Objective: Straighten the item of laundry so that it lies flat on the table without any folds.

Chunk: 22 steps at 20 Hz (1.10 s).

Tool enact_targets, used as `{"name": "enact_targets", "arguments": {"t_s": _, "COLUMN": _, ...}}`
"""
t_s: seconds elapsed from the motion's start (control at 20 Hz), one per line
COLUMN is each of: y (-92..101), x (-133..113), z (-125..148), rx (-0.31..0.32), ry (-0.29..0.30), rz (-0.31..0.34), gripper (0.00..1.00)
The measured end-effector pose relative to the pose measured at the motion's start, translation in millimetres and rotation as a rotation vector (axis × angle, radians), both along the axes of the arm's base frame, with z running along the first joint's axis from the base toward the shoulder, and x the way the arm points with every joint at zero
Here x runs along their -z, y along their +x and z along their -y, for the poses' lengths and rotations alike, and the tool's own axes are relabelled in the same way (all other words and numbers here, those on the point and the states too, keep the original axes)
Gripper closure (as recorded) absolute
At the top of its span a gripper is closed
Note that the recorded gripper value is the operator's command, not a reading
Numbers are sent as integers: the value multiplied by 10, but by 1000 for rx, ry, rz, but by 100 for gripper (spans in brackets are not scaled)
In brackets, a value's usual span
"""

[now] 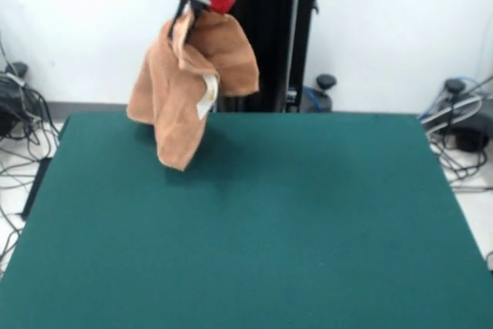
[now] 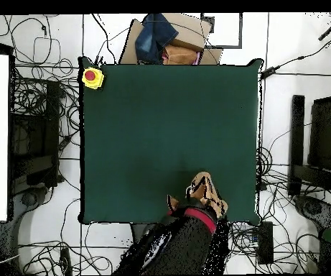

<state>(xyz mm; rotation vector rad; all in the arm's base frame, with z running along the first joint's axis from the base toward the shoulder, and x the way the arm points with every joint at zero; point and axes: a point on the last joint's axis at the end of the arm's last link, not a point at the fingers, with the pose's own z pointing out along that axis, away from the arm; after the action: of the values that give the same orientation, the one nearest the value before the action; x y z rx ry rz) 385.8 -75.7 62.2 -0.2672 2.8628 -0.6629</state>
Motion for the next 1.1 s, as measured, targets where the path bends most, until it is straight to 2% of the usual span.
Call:
{"name": "enact_targets", "arguments": {"t_s": 0.15, "y": 237, "x": 259, "z": -138, "rx": -33, "ry": -15, "rz": 13, "gripper": 100}}
{"name": "enact_targets", "arguments": {"t_s": 0.3, "y": 337, "x": 368, "z": -176, "rx": -20, "ry": -13, "rz": 28, "gripper": 100}}
{"name": "enact_targets", "arguments": {"t_s": 0.6, "y": 578, "x": 601, "z": -185, "rx": 70, "ry": -19, "rz": 81, "gripper": 100}}
{"name": "enact_targets", "arguments": {"t_s": 0.9, "y": 741, "x": 679, "z": -291, "rx": 149, "ry": 1, "rz": 136, "gripper": 100}}
{"name": "enact_targets", "arguments": {"t_s": 1.1, "y": 850, "x": 695, "z": -536, "rx": 200, "ry": 28, "rz": 183, "gripper": 100}}
